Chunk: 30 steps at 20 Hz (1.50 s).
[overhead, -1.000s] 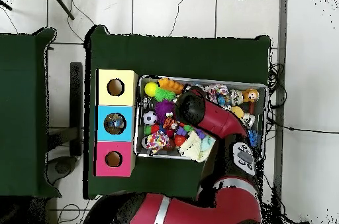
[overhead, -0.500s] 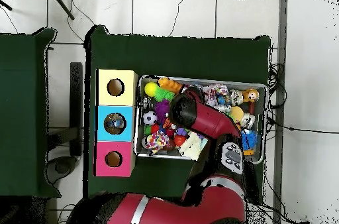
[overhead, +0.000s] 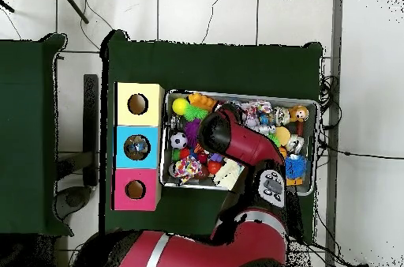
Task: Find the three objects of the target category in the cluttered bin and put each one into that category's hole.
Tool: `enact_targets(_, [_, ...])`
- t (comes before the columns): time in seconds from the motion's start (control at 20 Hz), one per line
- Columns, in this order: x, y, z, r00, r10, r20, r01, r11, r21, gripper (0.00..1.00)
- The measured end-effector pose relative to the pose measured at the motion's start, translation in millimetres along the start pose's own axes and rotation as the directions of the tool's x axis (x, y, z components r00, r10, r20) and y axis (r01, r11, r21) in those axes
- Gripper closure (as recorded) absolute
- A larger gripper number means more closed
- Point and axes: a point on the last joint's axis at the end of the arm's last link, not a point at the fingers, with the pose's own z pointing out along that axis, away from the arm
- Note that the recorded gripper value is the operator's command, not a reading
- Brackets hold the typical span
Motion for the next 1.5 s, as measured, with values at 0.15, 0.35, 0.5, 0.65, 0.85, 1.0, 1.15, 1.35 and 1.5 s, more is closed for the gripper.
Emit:
enact_targets(0.15, [0.1,0,0,1.0000,0.000,0.000,0.000,1.0000,-0.001,0.00])
enact_targets(0.35, [0.4,2,0,1.0000,0.001,-0.001,-0.001,1.0000,-0.004,0.00])
enact_targets(0.5, [1.2,4,0,1.0000,-0.002,-0.001,0.002,1.0000,-0.006,0.00])
enact_targets(0.65, [3.8,12,-1,0.9999,-0.014,-0.001,0.014,0.9999,-0.010,0.00])
enact_targets(0.85, [13.6,26,1,0.9992,-0.037,-0.011,0.037,0.9992,-0.016,0.00])
enact_targets(1.0, [22.0,37,2,0.9977,-0.066,-0.015,0.065,0.9976,-0.020,0.00])
enact_targets(1.15, [26.3,40,2,0.9961,-0.086,-0.017,0.086,0.9961,-0.021,0.00])
enact_targets(1.35, [26.9,40,3,0.9958,-0.090,-0.017,0.089,0.9958,-0.021,0.00])
enact_targets(1.5, [27.2,39,3,0.9958,-0.090,-0.018,0.090,0.9958,-0.019,0.00])
